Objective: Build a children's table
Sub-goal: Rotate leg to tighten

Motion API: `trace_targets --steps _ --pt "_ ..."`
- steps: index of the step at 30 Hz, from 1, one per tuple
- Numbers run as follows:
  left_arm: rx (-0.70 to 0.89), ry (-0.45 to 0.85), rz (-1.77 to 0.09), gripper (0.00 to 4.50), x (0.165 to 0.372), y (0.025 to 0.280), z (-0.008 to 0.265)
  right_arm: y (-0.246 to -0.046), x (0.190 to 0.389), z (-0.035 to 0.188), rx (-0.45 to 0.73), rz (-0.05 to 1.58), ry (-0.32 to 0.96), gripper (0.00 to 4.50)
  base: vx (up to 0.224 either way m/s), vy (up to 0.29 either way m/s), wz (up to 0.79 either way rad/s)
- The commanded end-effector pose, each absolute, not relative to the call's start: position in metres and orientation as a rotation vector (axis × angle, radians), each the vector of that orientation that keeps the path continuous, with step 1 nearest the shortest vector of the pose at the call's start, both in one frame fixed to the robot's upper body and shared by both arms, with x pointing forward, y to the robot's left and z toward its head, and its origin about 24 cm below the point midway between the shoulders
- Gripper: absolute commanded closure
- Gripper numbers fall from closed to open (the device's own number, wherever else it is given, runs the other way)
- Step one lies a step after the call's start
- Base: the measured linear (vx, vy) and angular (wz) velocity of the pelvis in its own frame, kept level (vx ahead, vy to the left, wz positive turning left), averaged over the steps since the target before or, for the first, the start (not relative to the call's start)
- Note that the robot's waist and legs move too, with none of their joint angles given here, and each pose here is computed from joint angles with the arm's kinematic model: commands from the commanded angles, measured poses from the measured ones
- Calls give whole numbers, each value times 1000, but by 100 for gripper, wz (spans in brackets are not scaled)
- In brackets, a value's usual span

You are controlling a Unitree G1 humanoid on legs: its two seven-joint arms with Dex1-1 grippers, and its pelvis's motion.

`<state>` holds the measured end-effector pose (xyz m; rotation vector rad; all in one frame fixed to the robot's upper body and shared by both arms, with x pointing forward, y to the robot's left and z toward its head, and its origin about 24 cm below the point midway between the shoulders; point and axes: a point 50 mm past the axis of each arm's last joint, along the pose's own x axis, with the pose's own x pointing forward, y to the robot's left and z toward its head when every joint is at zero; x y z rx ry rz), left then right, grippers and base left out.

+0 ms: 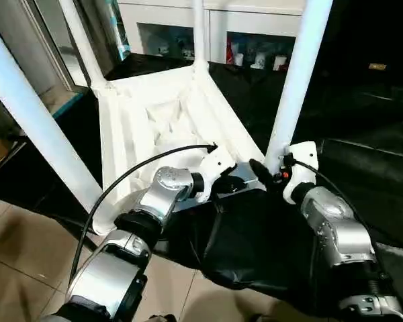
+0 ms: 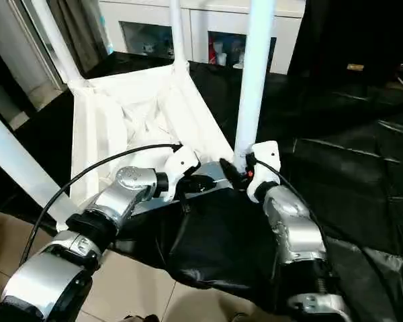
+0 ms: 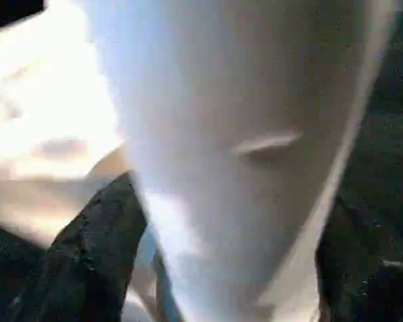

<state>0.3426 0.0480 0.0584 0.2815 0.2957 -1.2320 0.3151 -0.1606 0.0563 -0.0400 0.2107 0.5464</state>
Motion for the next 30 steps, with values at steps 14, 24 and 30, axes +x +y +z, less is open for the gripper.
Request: trace_targets --steps 14,24,30 --pt "302 386 -1570 450 327 90 59 -151 273 58 -62 1162 317 82 4 0 0" --pt "291 429 -1665 450 320 108 61 -156 267 62 -44 1250 333 161 0 0 0" --pt "304 389 -1600 450 324 105 62 -152 261 56 -23 1262 353 183 0 0 0"
